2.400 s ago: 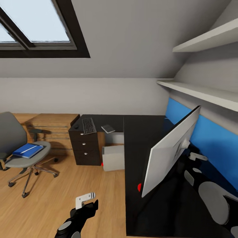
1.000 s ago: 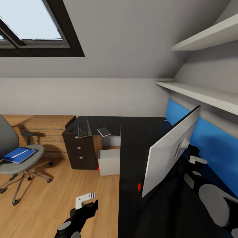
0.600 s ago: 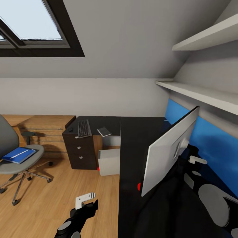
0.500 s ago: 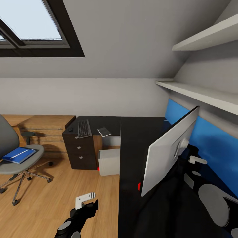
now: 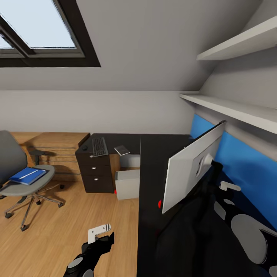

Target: In the bedroom, organize the workspace by keeping the computer under the desk, ensuring the monitor is on the desk, placing the keyboard on the desk next to the monitor, placing the mouse on the desk next to the keyboard, moving the folder from the swivel chair onto the desk next to the mouse, stacking the notebook on top of the folder with the pen on top of the notebook, and positioning the swivel chair next to the desk.

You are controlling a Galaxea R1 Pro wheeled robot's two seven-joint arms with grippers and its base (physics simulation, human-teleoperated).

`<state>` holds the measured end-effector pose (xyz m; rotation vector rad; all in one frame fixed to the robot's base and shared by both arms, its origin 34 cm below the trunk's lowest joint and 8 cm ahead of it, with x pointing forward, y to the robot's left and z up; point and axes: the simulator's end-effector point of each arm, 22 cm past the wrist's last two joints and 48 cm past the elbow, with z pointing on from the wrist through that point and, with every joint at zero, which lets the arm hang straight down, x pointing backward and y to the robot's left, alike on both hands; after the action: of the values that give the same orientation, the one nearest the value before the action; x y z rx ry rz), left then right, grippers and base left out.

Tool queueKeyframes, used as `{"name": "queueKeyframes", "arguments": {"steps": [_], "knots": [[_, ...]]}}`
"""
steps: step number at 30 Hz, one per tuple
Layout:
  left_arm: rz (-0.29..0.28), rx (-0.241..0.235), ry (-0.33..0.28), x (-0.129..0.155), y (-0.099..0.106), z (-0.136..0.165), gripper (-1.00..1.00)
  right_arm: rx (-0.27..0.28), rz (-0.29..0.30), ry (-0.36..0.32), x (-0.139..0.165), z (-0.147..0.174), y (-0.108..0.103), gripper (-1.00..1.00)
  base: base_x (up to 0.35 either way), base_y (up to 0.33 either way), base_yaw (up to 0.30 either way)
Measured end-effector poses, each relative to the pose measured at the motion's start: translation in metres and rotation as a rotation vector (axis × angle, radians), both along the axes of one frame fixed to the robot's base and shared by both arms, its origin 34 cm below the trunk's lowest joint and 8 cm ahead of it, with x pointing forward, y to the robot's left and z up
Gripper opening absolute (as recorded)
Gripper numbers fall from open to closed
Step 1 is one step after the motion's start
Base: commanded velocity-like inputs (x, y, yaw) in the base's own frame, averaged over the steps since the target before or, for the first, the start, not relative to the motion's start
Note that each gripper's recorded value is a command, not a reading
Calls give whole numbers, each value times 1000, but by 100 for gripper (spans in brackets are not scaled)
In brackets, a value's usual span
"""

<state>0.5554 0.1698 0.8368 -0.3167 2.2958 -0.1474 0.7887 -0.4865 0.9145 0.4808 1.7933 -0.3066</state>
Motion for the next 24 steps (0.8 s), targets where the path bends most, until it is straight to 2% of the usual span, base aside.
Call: {"name": "queueKeyframes", "arguments": {"steps": [10,17,20,22,24], "knots": [[0,0,0,0,0,0,100,1,1,0,0,0,1,100,-333,5,0],[0,2,0,0,0,0,100,4,8,-3,2,0,6,100,-329,83,0],[1,3,0,0,1,0,100,10,16,-4,4,0,13,100,-300,168,0],[3,4,2,0,1,-1,100,21,38,-7,10,-2,33,100,-279,206,0],[3,4,2,0,2,-1,100,21,48,-10,12,-1,40,100,-266,207,0]]}}
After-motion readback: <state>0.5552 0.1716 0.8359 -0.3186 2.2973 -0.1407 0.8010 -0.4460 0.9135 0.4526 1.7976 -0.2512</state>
